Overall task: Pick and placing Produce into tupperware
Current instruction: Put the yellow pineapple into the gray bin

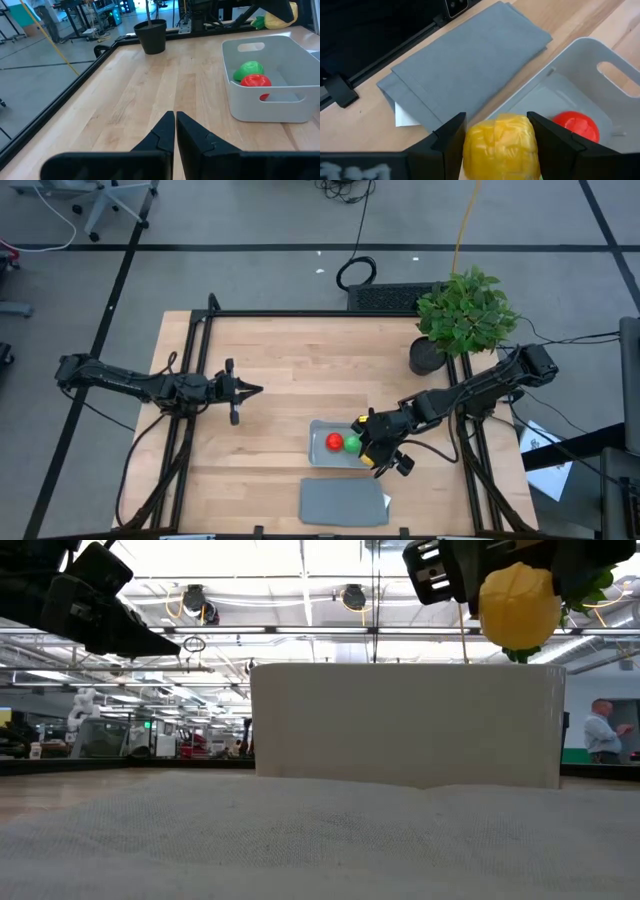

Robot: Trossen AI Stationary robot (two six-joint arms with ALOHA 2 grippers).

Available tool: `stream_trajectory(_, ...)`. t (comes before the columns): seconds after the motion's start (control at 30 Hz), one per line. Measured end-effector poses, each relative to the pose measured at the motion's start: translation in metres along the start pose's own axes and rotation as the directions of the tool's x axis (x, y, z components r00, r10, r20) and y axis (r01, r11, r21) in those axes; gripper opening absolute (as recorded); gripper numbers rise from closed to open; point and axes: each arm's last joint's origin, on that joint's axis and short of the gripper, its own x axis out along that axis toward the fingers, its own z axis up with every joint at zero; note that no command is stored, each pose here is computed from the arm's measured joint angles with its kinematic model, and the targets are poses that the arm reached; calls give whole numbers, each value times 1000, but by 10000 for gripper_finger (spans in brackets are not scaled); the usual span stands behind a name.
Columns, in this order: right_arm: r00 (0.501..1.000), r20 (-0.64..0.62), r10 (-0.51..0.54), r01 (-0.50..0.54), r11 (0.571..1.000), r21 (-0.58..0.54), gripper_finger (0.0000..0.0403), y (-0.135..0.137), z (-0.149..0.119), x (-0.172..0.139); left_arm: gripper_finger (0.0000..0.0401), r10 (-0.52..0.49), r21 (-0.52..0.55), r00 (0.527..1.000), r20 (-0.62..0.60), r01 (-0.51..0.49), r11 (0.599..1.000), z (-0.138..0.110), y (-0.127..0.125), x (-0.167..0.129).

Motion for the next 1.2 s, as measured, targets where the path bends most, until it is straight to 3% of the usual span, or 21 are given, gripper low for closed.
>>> stream_trajectory(0.23,1000,3,-8,8,999,-37,187,-3,-1,-1,21,0,0,1000,0,0,1000,0,0,0)
stream_trajectory(0.43,993,71,-92,93,996,-16,184,-26,-2,-8,21,0,0,1000,0,0,1000,0,0,0)
stream_trajectory(0.67,985,86,-148,154,986,-69,182,-47,-9,-11,21,0,0,1000,0,0,1000,0,0,0)
stream_trajectory(1.03,997,48,-64,67,996,-67,182,-56,-21,13,21,1,-3,1000,12,-1,1000,1,0,0)
stream_trajectory(1.2,999,18,-46,48,990,-136,182,-54,-24,13,21,1,-7,1000,18,-1,1000,2,0,0)
